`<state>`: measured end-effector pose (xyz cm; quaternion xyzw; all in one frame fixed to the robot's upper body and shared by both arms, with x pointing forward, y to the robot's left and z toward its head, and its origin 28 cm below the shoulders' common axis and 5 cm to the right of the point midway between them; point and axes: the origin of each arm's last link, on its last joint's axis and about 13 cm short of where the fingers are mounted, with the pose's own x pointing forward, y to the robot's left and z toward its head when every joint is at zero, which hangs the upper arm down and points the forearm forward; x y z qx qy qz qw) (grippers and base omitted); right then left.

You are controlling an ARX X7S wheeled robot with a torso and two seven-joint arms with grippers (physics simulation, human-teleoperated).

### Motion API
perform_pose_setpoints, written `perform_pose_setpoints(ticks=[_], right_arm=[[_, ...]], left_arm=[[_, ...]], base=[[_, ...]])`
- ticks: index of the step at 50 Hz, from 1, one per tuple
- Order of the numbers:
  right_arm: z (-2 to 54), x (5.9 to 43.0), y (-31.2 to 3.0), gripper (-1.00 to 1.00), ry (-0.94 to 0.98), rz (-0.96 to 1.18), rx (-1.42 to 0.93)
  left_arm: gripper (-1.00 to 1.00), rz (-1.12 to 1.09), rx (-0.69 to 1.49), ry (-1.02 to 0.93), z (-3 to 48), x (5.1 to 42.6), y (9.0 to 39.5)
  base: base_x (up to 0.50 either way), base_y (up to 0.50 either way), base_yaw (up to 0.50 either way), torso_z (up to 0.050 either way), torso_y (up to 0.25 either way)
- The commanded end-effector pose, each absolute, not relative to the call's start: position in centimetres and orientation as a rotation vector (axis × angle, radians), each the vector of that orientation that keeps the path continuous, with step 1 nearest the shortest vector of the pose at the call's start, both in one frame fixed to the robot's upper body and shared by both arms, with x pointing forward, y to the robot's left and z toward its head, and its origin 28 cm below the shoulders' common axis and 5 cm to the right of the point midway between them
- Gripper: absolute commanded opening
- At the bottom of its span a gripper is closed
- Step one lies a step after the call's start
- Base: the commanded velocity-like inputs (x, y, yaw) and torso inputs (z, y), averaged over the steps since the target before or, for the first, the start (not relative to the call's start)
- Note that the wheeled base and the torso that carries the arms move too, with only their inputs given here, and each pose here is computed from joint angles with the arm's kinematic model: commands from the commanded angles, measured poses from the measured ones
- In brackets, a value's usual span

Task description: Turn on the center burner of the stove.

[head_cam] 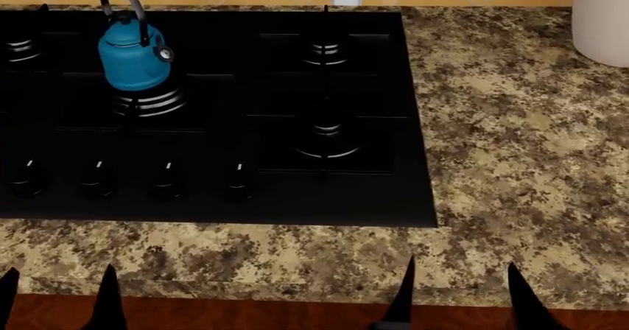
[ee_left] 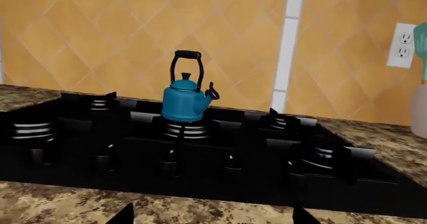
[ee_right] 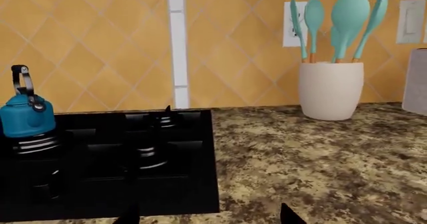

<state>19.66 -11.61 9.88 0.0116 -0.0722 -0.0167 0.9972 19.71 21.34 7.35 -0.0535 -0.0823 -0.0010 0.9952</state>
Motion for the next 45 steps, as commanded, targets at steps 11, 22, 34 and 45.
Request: perform_pose_setpoints(ticks=[11,22,34,45], right_arm=[[11.5,18.7,-12.2,1.0,-0.19,-0.038,-0.045],[11.3,18.7,-12.2,1.0,-0.183,-0.04,-0.044],[11.6,18.5,-12.1,1.0,-0.24,-0.022,-0.053],[11.6,18.5,-12.1,1.0,-0.237,-0.017,-0.039]], left_arm=[[1.0,0.031,-0.084,-0.243,11.4,18.9,22.2],[1.0,0.052,-0.077,-0.222,11.3,19.0,22.4],[1.0,0.034,-0.117,-0.23,11.4,18.8,22.3],[1.0,0.025,-0.133,-0.224,11.3,18.9,22.3]], base=[[0.0,0.0,0.0,0.0,0.0],[0.0,0.0,0.0,0.0,0.0],[0.0,0.0,0.0,0.0,0.0],[0.01,0.47,0.0,0.0,0.0]])
